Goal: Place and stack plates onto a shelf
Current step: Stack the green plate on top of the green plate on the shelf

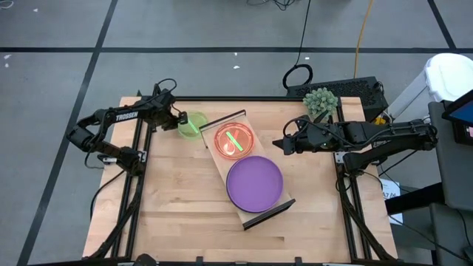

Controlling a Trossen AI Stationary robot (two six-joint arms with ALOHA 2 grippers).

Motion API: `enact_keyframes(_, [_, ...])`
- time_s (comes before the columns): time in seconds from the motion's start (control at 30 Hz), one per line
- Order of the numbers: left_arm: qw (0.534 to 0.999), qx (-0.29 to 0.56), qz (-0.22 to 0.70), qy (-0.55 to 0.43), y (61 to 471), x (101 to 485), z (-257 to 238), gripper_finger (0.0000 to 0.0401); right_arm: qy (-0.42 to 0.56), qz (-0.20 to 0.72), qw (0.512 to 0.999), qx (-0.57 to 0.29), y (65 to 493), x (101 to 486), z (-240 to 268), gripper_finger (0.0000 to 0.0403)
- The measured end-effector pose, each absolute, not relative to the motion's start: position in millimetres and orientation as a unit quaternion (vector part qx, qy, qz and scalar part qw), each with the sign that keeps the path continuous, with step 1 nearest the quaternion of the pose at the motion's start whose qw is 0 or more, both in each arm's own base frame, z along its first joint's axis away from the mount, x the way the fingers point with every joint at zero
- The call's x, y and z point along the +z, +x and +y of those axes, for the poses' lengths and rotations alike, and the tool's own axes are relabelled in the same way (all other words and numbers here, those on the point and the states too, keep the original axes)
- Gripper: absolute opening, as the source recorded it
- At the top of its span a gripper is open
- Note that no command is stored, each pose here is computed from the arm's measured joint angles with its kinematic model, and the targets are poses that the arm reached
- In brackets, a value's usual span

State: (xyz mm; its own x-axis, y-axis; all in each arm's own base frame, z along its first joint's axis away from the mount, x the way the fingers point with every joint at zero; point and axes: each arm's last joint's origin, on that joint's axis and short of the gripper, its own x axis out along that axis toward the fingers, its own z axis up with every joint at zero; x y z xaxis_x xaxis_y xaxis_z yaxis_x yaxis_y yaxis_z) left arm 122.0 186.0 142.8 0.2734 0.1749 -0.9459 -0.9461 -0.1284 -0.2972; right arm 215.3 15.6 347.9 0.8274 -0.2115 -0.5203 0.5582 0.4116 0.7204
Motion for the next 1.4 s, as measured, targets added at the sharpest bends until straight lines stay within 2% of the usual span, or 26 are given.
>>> enact_keyframes(0.27, [0.579, 0.483, 0.326, -0.57, 121.5, 152.1, 183.4, 0.0002, 0.489, 0.177, 0.821, -0.234, 215.3, 347.8, 15.6, 0.0118])
enact_keyframes(0.7, [0.63, 0.494, 0.199, -0.565, 106.6, 202.8, 169.8, 0.0001, 0.483, 0.179, 0.825, -0.233, 215.3, 347.8, 15.6, 0.0118])
enact_keyframes(0.97, [0.666, 0.455, 0.151, -0.571, 102.2, 224.1, 157.9, 0.0, 0.475, 0.181, 0.829, -0.232, 215.3, 347.8, 15.5, 0.0118])
enact_keyframes(1.13, [0.69, 0.424, 0.087, -0.58, 99.4, 242.6, 150.6, 0.0, 0.474, 0.182, 0.83, -0.231, 215.3, 347.8, 15.5, 0.0118])
enact_keyframes(1.4, [0.702, 0.384, -0.017, -0.599, 94.7, 267.9, 140.8, 0.0, 0.46, 0.185, 0.838, -0.228, 215.3, 347.9, 15.5, 0.0118])
